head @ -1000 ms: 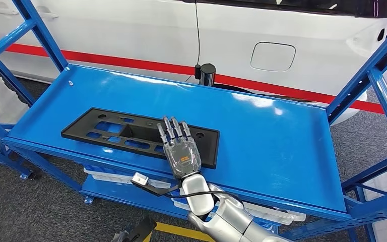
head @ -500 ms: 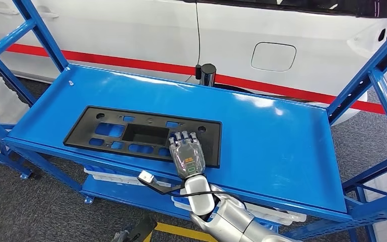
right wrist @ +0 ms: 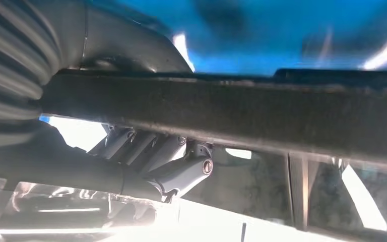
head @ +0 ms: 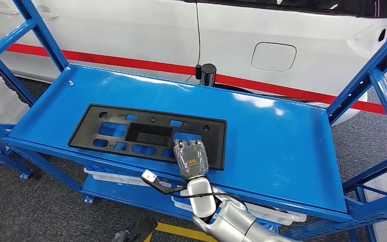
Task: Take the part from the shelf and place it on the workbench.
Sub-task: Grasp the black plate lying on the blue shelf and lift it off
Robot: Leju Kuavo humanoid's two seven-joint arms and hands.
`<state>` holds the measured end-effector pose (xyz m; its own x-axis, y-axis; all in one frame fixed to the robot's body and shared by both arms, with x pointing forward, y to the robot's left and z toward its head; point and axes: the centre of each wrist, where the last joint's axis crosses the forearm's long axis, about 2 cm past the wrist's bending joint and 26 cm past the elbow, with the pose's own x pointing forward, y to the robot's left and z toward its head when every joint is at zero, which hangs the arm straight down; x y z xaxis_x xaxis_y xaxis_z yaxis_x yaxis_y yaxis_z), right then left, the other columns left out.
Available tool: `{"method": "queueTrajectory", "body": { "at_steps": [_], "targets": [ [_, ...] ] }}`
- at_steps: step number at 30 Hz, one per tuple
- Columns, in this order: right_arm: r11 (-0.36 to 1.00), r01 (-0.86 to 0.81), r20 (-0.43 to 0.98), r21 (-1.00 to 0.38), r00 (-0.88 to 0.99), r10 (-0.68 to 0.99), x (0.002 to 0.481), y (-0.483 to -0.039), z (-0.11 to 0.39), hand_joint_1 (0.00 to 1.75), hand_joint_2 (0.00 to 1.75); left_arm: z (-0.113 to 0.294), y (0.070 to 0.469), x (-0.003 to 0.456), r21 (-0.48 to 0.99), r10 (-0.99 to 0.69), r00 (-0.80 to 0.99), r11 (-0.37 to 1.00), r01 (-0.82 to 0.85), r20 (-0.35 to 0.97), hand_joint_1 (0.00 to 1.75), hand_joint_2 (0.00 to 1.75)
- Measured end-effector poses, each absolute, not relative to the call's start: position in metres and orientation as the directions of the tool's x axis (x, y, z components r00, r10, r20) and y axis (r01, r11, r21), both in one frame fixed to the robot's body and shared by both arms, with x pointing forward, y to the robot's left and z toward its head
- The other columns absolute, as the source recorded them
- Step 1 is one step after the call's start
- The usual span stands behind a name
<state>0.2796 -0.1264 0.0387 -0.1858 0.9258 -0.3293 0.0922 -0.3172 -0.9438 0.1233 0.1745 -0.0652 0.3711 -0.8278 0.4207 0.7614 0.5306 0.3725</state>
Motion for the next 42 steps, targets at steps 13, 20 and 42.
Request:
{"method": "queueTrajectory", "body": {
  "at_steps": [13,20,42],
  "targets": [
    [0.082,0.292,-0.045,-0.953,-0.404,0.914,0.273,-0.12,0.093,1.75,1.75,-0.065,0.174,0.122,0.374,-0.821,0.352,0.531,0.76,0.45,0.0,1.31],
    [0.47,0.255,0.31,-0.845,-0.483,0.819,0.281,-0.132,0.14,1.75,1.75,-0.068,0.176,0.119,0.366,-0.808,0.35,0.542,0.756,0.474,0.0,1.75],
    [0.861,-0.301,0.823,-0.409,-0.528,0.207,0.275,-0.136,0.163,1.75,1.75,-0.074,0.181,0.118,0.404,-0.818,0.36,0.545,0.735,0.449,0.0,1.75]
  ]
}}
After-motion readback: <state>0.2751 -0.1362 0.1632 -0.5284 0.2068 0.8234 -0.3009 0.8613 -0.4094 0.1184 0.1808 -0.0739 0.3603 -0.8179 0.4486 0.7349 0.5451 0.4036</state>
